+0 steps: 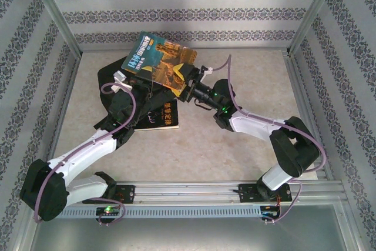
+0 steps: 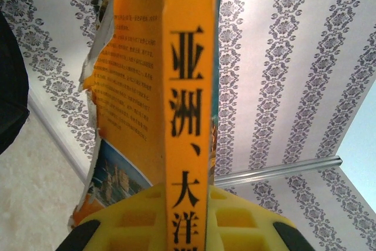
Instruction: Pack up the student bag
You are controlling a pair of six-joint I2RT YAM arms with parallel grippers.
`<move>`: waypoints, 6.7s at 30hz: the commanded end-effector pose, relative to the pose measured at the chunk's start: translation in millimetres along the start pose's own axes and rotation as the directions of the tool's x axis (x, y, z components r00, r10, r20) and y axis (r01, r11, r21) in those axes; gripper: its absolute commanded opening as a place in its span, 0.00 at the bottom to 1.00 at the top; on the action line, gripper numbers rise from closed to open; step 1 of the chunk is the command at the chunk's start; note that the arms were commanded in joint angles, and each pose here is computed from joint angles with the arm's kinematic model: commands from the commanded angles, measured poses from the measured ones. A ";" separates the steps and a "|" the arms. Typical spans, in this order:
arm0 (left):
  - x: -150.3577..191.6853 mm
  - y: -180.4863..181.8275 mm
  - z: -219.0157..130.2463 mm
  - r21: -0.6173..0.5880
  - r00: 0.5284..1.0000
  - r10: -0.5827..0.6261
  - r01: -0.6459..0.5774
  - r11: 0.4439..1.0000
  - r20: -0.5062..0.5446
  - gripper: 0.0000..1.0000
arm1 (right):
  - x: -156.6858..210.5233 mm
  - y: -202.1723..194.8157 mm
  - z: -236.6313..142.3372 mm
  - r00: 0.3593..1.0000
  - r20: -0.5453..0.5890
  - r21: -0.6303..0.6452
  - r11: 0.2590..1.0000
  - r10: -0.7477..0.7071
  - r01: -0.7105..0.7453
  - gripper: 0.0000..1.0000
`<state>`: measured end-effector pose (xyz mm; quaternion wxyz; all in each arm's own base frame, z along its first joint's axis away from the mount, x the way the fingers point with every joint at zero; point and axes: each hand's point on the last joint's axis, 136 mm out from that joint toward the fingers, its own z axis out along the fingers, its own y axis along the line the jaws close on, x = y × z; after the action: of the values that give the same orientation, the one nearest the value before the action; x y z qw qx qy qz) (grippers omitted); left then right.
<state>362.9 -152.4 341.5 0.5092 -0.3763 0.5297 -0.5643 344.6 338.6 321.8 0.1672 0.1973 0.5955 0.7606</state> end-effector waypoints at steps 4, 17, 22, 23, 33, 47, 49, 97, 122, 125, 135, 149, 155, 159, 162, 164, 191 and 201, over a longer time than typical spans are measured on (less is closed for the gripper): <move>-5.2 -24.3 -16.7 0.072 0.998 -0.055 0.054 0.996 0.003 0.00 | -5.1 57.6 -3.7 0.996 0.039 -0.175 0.981 -0.082 0.088 0.65; 2.7 -7.7 -23.2 0.022 0.998 -0.053 0.053 0.998 -0.034 0.00 | -32.3 59.0 -25.5 0.953 0.120 -0.047 0.958 -0.277 0.285 0.52; 8.4 -6.0 -20.9 0.014 0.997 -0.050 0.051 0.999 -0.056 0.00 | -27.5 47.0 -13.5 0.956 0.074 -0.032 0.957 -0.285 0.288 0.47; 9.0 -4.9 -20.7 0.009 0.997 -0.049 0.049 0.999 -0.059 0.00 | -25.4 45.4 -11.6 0.954 0.064 -0.026 0.955 -0.292 0.294 0.47; 26.2 5.2 -12.7 -0.033 0.991 -0.031 0.027 0.999 -0.133 0.00 | -22.1 38.2 -6.2 0.933 0.048 0.032 0.934 -0.358 0.357 0.30; 3.0 64.4 4.0 -0.330 0.810 0.432 -0.565 0.756 -0.396 0.60 | -68.9 31.3 -134.6 0.727 0.089 0.567 0.635 -0.681 0.525 0.00; 6.5 73.2 18.7 -0.336 0.749 0.468 -0.642 0.690 -0.470 0.64 | -70.9 28.2 -153.2 0.701 0.071 0.617 0.584 -0.709 0.528 0.00; 58.5 96.0 128.0 0.039 0.253 0.674 -0.922 0.385 -0.694 0.00 | -64.1 25.9 -223.3 0.634 0.012 0.714 0.451 -0.773 0.536 0.00; 63.8 65.1 -72.9 0.162 0.087 0.679 -0.942 0.294 -0.729 0.28 | -89.7 28.9 -218.6 0.637 0.025 0.787 0.409 -0.770 0.462 0.00; 65.4 89.6 -36.7 0.159 0.025 0.627 -0.959 0.235 -0.778 0.53 | -88.5 24.2 -205.0 0.675 0.016 0.760 0.447 -0.738 0.471 0.00; 79.1 139.2 82.9 0.150 0.124 0.544 -0.890 0.432 -0.830 0.68 | -76.3 22.2 -216.6 0.665 -0.021 0.767 0.414 -0.747 0.490 0.00; 81.5 205.8 147.5 0.112 0.138 0.493 -0.889 0.445 -0.859 0.57 | -69.0 7.3 -228.5 0.678 -0.039 0.772 0.408 -0.734 0.487 0.00; 67.0 233.0 154.3 0.036 0.188 0.467 -0.902 0.431 -0.864 0.41 | -68.5 -3.1 -227.3 0.699 -0.037 0.766 0.429 -0.715 0.479 0.00; 63.9 231.2 157.3 0.019 0.219 0.466 -0.891 0.454 -0.857 0.05 | -68.8 -8.1 -225.8 0.708 -0.039 0.764 0.436 -0.705 0.476 0.00; 63.9 208.9 160.6 0.037 0.237 0.501 -0.878 0.477 -0.832 0.00 | -70.2 -7.0 -225.1 0.702 -0.040 0.764 0.431 -0.711 0.480 0.00; 63.4 187.9 161.2 0.051 0.250 0.531 -0.871 0.489 -0.809 0.00 | -71.5 -5.5 -223.5 0.699 -0.041 0.763 0.430 -0.714 0.483 0.00; 119.4 88.1 -71.7 0.260 0.274 0.492 -0.589 0.765 -0.826 0.00 | -71.8 54.6 -216.3 0.606 0.015 0.740 0.417 -0.795 0.528 0.00; 123.9 103.3 -67.3 0.221 0.307 0.453 -0.567 0.793 -0.837 0.13 | -64.7 47.6 -210.0 0.651 0.012 0.713 0.463 -0.759 0.527 0.00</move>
<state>282.0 -242.7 192.7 0.2696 0.1133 0.8610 -0.4161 294.2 110.6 297.3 0.4442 0.1327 0.8336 0.3004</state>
